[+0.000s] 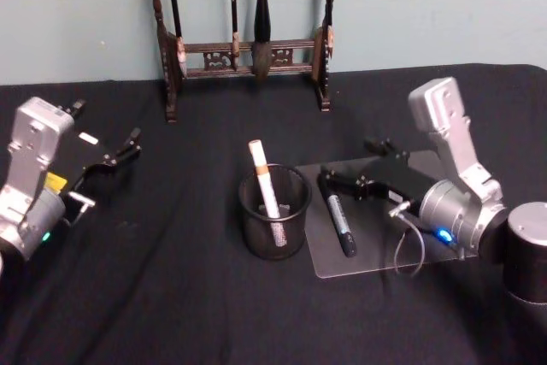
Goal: Pick up the water-based marker from the table and place it into the pen holder.
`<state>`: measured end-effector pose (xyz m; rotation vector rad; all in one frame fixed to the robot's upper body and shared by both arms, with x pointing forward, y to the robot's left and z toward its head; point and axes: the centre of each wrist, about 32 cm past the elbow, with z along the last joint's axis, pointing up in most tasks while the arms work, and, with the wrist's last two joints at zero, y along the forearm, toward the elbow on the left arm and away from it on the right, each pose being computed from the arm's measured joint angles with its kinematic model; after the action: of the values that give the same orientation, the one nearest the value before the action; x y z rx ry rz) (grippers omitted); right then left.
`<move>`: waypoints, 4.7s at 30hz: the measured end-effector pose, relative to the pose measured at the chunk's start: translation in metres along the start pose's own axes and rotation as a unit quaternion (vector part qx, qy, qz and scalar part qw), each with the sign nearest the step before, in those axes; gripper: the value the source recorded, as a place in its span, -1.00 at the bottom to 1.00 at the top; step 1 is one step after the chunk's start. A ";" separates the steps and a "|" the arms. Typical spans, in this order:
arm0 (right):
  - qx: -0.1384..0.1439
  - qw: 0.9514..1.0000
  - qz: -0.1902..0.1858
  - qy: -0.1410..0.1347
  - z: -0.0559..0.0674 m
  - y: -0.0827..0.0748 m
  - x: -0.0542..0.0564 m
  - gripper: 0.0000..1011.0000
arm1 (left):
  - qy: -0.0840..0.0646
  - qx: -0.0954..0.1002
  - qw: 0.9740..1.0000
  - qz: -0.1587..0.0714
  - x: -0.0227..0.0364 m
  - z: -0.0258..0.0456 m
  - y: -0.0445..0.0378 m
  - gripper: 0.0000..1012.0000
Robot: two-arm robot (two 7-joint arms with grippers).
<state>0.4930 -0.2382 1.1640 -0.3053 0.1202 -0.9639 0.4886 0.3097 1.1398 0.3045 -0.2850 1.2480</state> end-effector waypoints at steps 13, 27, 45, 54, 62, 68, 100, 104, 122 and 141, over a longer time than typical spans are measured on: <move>-0.064 0.998 -0.005 -0.005 -0.001 0.007 -0.012 0.98 | 0.000 0.000 1.000 0.000 0.0000 0.0000 0.0000 0.98; -0.096 0.995 -0.007 -0.002 -0.002 0.022 -0.015 0.98 | 0.000 0.000 1.000 0.000 0.0000 0.0000 0.0000 0.98; -0.102 0.995 -0.001 0.003 -0.005 0.028 -0.014 0.98 | 0.000 0.000 1.000 0.000 0.0000 0.0000 0.0000 0.98; -0.103 0.995 0.001 0.003 -0.007 0.028 -0.014 0.98 | 0.000 0.000 1.000 0.000 0.0000 0.0000 0.0000 0.98; -0.103 0.995 0.001 0.000 -0.007 0.028 -0.014 0.98 | 0.000 0.000 1.000 0.000 0.0000 0.0000 0.0000 0.98; -0.103 0.995 0.000 0.000 -0.007 0.028 -0.014 0.98 | 0.000 0.000 1.000 0.000 0.0000 0.0000 0.0000 0.98; -0.102 0.995 0.001 0.002 -0.007 0.027 -0.014 -0.53 | 0.000 0.000 1.000 0.000 0.0000 0.0000 0.0000 0.98; -0.102 0.995 0.001 0.002 -0.007 0.027 -0.014 -0.53 | 0.000 0.000 1.000 0.000 0.0000 0.0000 0.0000 0.98; 0.085 0.996 0.007 0.006 -0.008 0.013 0.005 -0.53 | 0.000 0.000 1.000 0.000 0.0000 0.0000 0.0000 0.98; 0.251 0.963 0.092 0.011 -0.014 0.039 -0.026 -0.53 | 0.000 0.000 1.000 0.000 0.0000 0.0000 0.0000 0.98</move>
<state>0.5055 -0.1994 1.1380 0.1826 -0.0777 -0.7817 0.4886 0.3097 1.1398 0.3045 -0.2850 1.2480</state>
